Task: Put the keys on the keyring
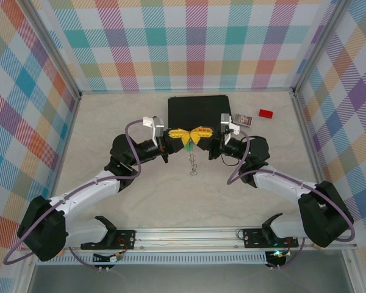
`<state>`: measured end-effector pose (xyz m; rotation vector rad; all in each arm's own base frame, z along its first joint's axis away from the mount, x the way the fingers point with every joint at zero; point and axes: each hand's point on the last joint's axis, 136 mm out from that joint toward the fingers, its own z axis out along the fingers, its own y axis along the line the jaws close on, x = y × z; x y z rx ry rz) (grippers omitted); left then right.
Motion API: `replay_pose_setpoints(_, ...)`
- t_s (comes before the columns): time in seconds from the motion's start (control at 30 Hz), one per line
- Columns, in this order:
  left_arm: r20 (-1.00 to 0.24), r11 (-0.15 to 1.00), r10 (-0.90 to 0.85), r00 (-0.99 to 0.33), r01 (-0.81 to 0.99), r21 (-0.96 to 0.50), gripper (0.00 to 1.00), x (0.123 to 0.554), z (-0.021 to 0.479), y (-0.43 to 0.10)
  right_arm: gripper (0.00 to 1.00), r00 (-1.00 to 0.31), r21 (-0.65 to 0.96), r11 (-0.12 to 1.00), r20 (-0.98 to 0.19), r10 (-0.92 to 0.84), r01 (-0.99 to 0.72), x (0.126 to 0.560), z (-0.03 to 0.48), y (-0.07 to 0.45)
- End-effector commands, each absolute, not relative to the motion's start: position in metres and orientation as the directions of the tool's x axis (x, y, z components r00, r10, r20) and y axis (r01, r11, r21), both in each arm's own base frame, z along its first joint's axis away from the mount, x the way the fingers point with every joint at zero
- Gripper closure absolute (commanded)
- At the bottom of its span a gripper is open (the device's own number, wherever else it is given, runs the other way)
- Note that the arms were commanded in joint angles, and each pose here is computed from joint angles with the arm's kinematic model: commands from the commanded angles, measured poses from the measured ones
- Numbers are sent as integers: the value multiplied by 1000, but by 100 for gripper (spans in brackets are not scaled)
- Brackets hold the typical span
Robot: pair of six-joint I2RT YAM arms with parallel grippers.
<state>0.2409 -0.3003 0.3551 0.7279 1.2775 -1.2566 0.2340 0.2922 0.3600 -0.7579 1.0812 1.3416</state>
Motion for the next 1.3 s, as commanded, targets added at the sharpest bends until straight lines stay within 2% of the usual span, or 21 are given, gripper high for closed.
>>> replay_pose_setpoints(0.0,-958,238,-269,-101,957,-168,100,235,374,-298,84,-53,121,161,-926,374,-980,235,369,291)
replay_pose_setpoints(0.13,-976,283,-206,-67,951,-125,100,237,368,-296,77,-48,130,249,-950,309,-960,242,356,286)
replay_pose_setpoints(0.2,-984,304,-171,-59,946,-109,100,240,363,-295,67,-44,132,310,-960,275,-942,246,349,281)
replay_pose_setpoints(0.33,-994,325,-103,-38,943,-70,100,243,353,-295,67,-30,100,383,-983,184,-918,244,340,271)
replay_pose_setpoints(0.5,-999,328,-10,-35,944,-36,100,246,333,-299,66,-132,117,402,-991,-9,-908,235,317,266)
replay_pose_setpoints(0.7,-998,282,57,-39,959,-21,100,243,316,-305,64,-164,98,381,-976,-145,-919,218,310,260)
replay_pose_setpoints(0.9,-996,222,84,-17,975,2,100,234,300,-308,69,-216,108,353,-935,-282,-929,217,296,263)
replay_pose_setpoints(1.27,-988,167,147,-40,986,-15,100,221,278,-307,72,-151,61,207,-880,-451,-977,201,280,282)
